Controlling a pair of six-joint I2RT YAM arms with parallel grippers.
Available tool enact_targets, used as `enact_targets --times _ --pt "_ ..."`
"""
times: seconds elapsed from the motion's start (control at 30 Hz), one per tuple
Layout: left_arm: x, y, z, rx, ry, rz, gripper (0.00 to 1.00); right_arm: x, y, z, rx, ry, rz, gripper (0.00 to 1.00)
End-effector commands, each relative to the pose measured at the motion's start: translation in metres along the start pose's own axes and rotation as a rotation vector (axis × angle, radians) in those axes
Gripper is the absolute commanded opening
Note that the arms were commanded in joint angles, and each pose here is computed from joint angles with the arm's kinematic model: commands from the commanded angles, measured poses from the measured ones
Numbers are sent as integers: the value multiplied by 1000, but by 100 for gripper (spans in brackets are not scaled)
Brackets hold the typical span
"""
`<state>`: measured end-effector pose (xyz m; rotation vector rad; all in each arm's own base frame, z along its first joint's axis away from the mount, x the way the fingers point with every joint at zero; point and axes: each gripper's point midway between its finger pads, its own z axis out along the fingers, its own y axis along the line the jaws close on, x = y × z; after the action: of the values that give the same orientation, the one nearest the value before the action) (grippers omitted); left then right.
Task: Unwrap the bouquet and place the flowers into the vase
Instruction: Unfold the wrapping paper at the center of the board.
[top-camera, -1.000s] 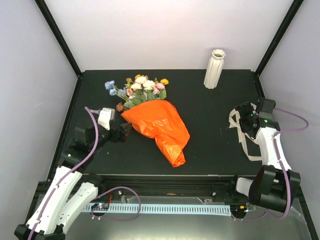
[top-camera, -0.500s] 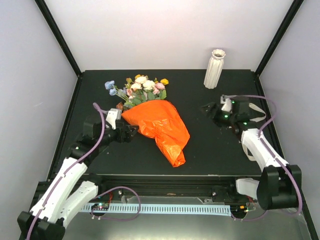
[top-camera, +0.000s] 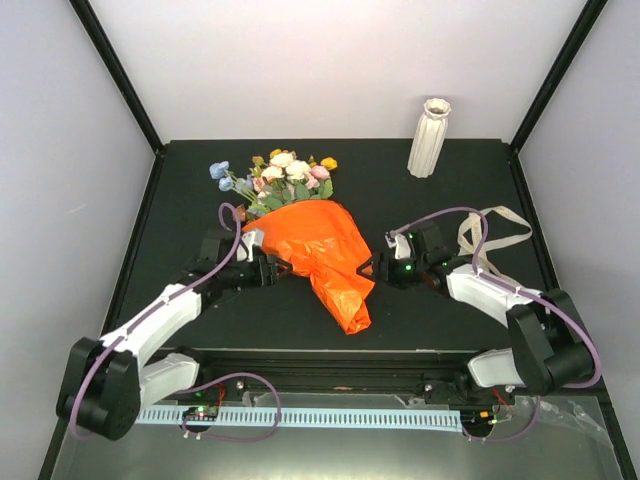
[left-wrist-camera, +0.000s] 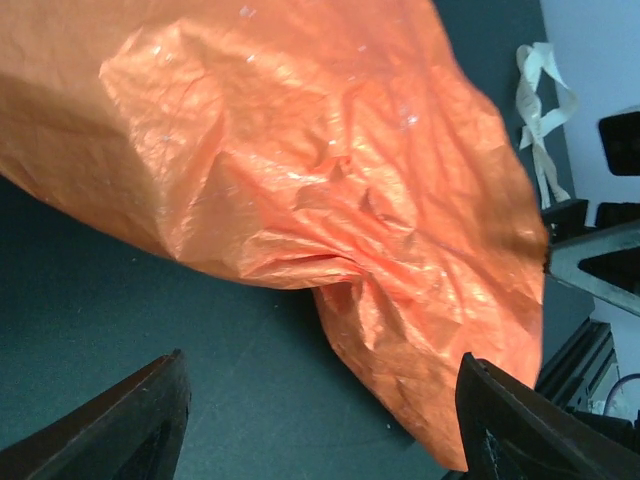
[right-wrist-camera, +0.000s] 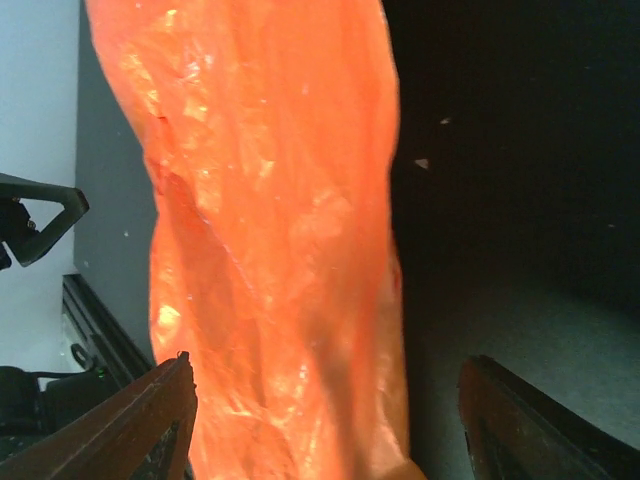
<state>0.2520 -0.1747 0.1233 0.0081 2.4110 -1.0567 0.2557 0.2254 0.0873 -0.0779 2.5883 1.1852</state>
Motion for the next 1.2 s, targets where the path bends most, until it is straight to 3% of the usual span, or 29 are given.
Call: enact_targets --times 0.0,0.17,0.37,0.7,0.9,1.0,1.17 --pt "-10 -6 16 66 -15 -22 74 0 -7 -1 38 -21 -55 73" --pt "-18 5 32 48 -22 -47 73 14 -12 6 2 15 -31 72" --pt "-14 24 54 17 19 -88 65 28 -2 23 -77 64 -30 61" --pt "-34 48 73 -95 -17 -43 51 8 -12 34 -15 8 -64 17" --pt "-65 60 88 -175 -56 -31 26 -24 -19 33 96 -76 -114 2" --pt "-83 67 94 -222 -77 -32 17 -42 -16 29 118 -128 -138 1" --pt "-110 60 99 -209 -132 -19 15 -77 -19 19 189 -225 -177 1"
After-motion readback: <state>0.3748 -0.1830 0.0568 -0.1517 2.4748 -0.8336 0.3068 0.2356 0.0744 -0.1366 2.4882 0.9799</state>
